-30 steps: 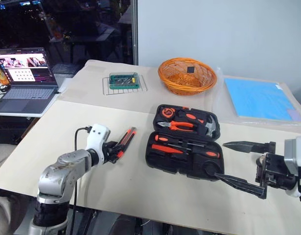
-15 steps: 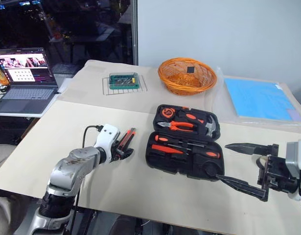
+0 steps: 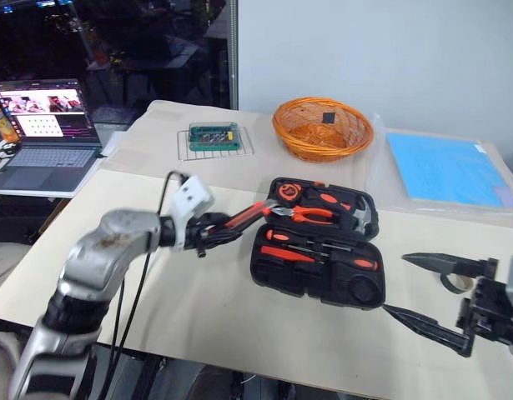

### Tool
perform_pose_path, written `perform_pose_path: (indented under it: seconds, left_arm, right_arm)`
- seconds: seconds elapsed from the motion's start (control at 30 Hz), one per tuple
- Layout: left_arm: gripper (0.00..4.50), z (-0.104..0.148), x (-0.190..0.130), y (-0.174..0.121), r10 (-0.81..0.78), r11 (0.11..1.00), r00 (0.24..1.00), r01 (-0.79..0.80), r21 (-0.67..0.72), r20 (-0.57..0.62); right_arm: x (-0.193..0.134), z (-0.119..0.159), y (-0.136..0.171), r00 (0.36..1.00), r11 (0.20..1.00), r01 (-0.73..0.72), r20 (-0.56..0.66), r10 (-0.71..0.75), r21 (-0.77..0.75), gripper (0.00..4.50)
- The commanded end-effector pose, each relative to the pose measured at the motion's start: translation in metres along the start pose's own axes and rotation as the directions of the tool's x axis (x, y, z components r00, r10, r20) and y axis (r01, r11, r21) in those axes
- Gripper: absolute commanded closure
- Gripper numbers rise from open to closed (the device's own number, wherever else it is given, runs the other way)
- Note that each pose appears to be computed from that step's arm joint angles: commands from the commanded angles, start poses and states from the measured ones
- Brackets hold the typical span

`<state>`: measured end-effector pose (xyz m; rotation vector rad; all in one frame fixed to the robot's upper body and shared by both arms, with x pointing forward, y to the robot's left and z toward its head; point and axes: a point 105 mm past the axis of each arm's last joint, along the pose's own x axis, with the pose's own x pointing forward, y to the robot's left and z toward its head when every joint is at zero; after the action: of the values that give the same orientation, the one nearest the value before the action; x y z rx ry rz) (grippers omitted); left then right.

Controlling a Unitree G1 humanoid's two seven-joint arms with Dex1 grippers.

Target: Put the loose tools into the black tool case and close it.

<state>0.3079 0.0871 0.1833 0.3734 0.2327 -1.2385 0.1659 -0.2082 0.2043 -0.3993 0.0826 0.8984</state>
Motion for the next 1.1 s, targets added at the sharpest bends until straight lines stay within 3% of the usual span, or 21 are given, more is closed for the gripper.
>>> perform_pose_path:
  seconds: [0.03, 0.23, 0.4, 0.9, 0.93, 1.1]
  left_arm:
    - [2.74, 0.002, 0.029, -0.021, -0.204, 0.972, 0.977, 0.209, 0.108, -0.061]
    - [2.74, -0.012, 0.085, -0.036, -0.318, 0.923, 0.932, 0.346, 0.166, -0.176]
    - [2.74, -0.019, 0.102, -0.043, -0.358, 0.899, 0.910, 0.397, 0.187, -0.209]
    - [2.74, -0.038, 0.097, -0.043, -0.417, 0.827, 0.846, 0.505, 0.247, -0.332]
    - [1.81, -0.035, 0.098, -0.043, -0.422, 0.825, 0.847, 0.507, 0.251, -0.323]
    - [0.45, 0.004, 0.083, -0.037, -0.451, 0.866, 0.885, 0.465, 0.185, -0.116]
  right_arm:
    - [-0.009, 0.008, 0.000, 1.000, 0.998, 0.031, 0.001, -0.031, -0.050, 0.00]
    - [-0.015, 0.010, 0.002, 0.999, 0.997, 0.043, -0.023, -0.044, -0.056, 0.00]
    - [-0.014, 0.010, 0.004, 0.999, 0.998, 0.041, -0.029, -0.043, -0.054, 0.00]
    - [-0.010, 0.009, 0.003, 0.999, 0.998, 0.026, -0.034, -0.028, -0.051, 0.00]
    - [-0.009, 0.009, 0.003, 0.999, 0.998, 0.025, -0.034, -0.027, -0.052, 0.00]
    - [-0.009, 0.010, 0.003, 0.999, 0.998, 0.022, -0.034, -0.024, -0.055, 0.00]
